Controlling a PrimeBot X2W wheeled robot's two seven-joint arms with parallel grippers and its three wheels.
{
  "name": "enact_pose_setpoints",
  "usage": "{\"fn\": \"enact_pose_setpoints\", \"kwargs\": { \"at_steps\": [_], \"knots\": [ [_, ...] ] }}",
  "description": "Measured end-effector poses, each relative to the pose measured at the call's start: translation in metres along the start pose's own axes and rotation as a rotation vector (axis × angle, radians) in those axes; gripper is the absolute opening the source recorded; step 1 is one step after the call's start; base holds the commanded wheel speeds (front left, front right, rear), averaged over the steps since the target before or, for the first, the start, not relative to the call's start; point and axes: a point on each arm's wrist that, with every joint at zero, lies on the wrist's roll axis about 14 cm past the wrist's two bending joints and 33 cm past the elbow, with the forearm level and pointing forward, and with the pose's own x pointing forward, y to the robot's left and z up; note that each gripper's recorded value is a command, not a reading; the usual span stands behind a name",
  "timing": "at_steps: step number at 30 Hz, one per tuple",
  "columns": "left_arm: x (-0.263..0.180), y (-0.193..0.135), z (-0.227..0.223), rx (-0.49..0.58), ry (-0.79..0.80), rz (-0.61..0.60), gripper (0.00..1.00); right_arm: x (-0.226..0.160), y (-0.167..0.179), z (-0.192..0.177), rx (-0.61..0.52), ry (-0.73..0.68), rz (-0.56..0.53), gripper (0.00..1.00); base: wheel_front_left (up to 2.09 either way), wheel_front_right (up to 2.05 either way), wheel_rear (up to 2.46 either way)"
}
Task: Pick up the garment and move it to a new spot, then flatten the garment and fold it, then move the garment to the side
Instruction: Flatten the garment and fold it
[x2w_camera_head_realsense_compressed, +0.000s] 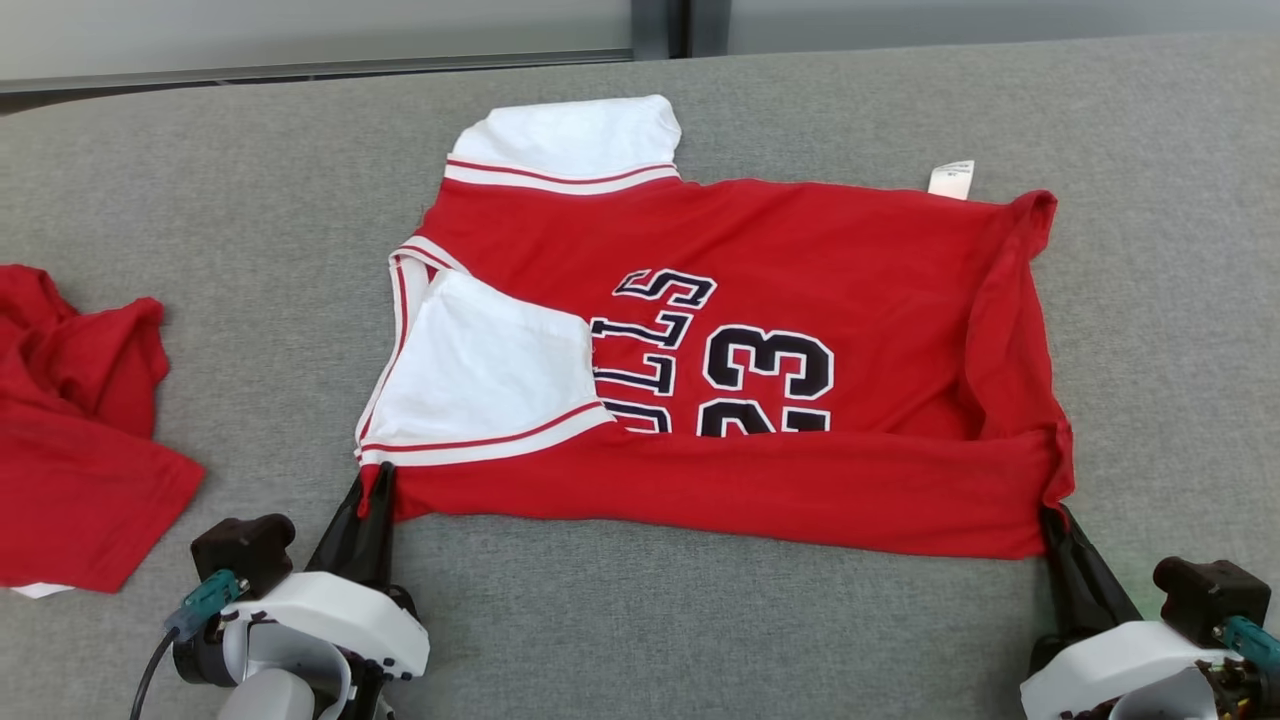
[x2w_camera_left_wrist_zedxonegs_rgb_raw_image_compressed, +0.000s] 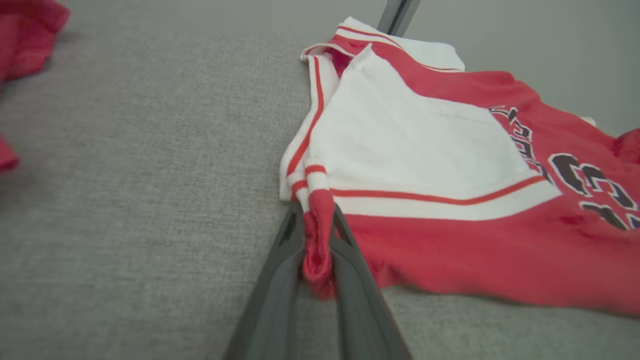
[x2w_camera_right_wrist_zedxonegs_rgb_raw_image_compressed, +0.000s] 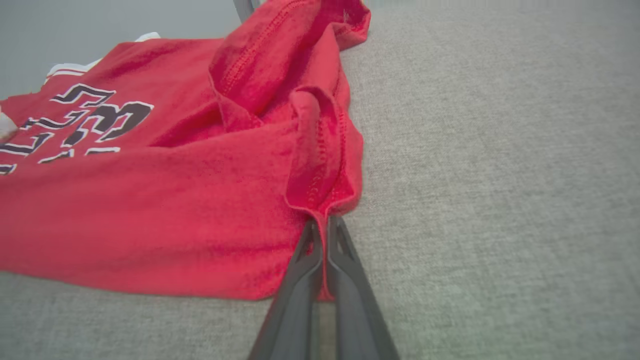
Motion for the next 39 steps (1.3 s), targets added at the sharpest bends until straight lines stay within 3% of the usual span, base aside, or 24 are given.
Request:
{"fn": "enact_pose_setpoints", "kwargs": {
  "at_steps": [11, 25, 26, 27, 28, 32, 39],
  "knots": [
    [-0.040, 0.032, -0.003, -0.073, -0.019, 0.103, 0.00, -0.006, 0.029, 0.012, -0.013, -0.021, 0.094, 0.00, 0.00, 0.00, 0.00],
    [-0.102, 0.046, -0.029, -0.104, 0.048, 0.168, 0.00, -0.066, 0.020, -0.018, 0.056, 0.055, 0.026, 0.00, 0.00, 0.00, 0.00],
    [-0.103, 0.046, -0.031, -0.100, 0.060, 0.171, 0.00, -0.068, 0.020, -0.017, 0.056, 0.055, 0.025, 0.27, 0.00, 0.00, 0.00],
    [-0.103, 0.045, -0.032, -0.095, 0.068, 0.170, 0.83, -0.068, 0.020, -0.016, 0.054, 0.052, 0.028, 0.88, 0.00, 0.00, 0.00],
    [-0.102, 0.045, -0.029, -0.086, 0.064, 0.169, 1.00, -0.068, 0.022, -0.015, 0.045, 0.050, 0.036, 1.00, 0.00, 0.00, 0.00],
    [-0.099, 0.051, 0.001, -0.004, -0.055, 0.209, 1.00, -0.062, 0.023, 0.018, 0.005, -0.059, 0.050, 1.00, 0.00, 0.00, 0.00],
    [-0.095, 0.028, 0.068, 0.117, -0.312, 0.182, 1.00, -0.062, 0.016, 0.103, -0.108, -0.321, 0.015, 1.00, 0.00, 0.00, 0.00]
  ]
}}
